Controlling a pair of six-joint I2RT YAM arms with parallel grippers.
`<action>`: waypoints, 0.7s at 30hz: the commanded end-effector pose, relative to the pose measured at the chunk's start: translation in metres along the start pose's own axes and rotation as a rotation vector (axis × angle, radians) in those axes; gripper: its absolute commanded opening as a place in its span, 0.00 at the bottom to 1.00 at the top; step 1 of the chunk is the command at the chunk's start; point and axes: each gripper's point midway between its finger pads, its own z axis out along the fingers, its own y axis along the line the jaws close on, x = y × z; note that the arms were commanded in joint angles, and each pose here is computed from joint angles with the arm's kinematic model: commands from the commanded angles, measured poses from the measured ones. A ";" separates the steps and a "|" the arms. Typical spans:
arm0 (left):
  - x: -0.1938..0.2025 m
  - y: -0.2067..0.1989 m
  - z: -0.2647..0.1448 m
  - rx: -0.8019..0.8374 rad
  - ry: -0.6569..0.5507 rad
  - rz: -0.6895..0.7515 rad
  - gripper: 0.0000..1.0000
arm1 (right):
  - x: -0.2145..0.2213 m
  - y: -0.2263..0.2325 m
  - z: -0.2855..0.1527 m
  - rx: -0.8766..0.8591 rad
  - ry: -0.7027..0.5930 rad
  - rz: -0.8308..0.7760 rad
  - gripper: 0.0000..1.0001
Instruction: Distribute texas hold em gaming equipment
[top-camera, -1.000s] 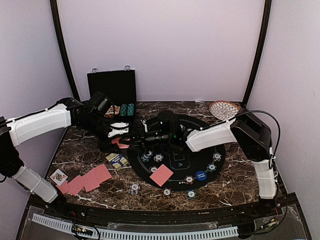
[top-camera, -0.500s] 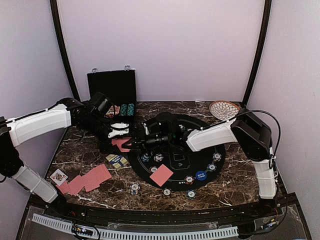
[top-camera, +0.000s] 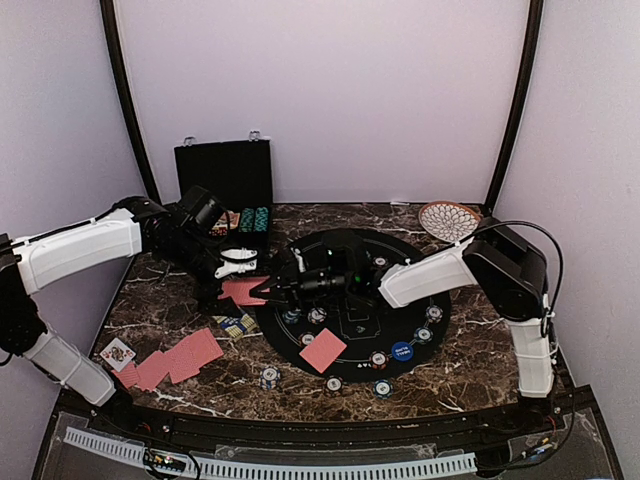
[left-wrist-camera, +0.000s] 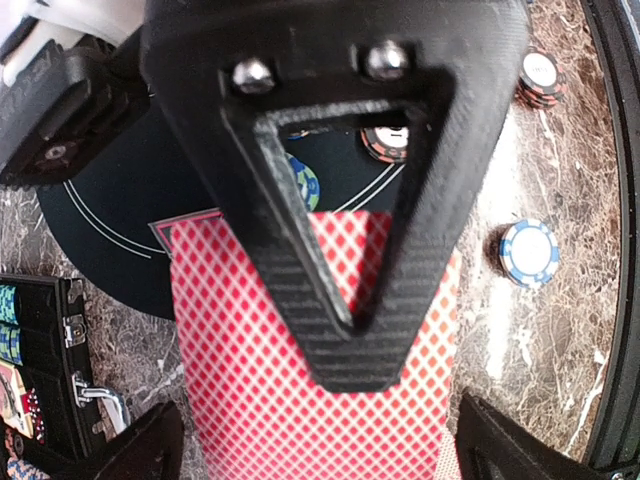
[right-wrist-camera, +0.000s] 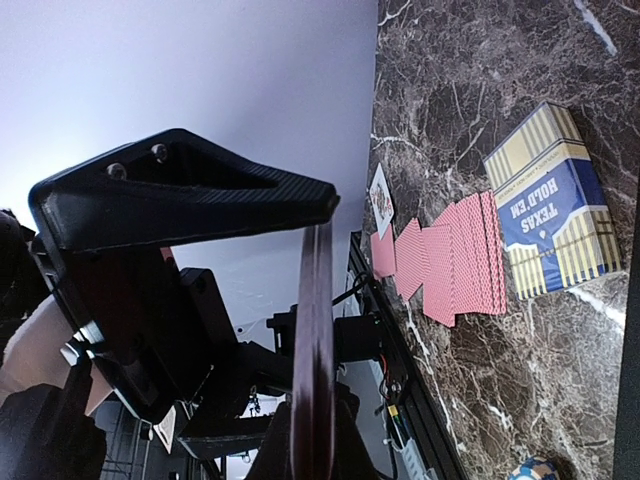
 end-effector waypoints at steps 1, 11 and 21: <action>0.001 -0.017 -0.011 0.036 -0.024 0.019 0.99 | 0.005 0.043 -0.010 -0.106 0.004 -0.088 0.00; -0.008 -0.016 -0.004 0.055 -0.030 0.031 0.94 | 0.011 0.052 0.004 -0.154 0.051 -0.088 0.00; -0.009 0.002 -0.005 -0.027 -0.011 0.053 0.93 | 0.014 0.047 0.008 -0.150 0.063 -0.077 0.00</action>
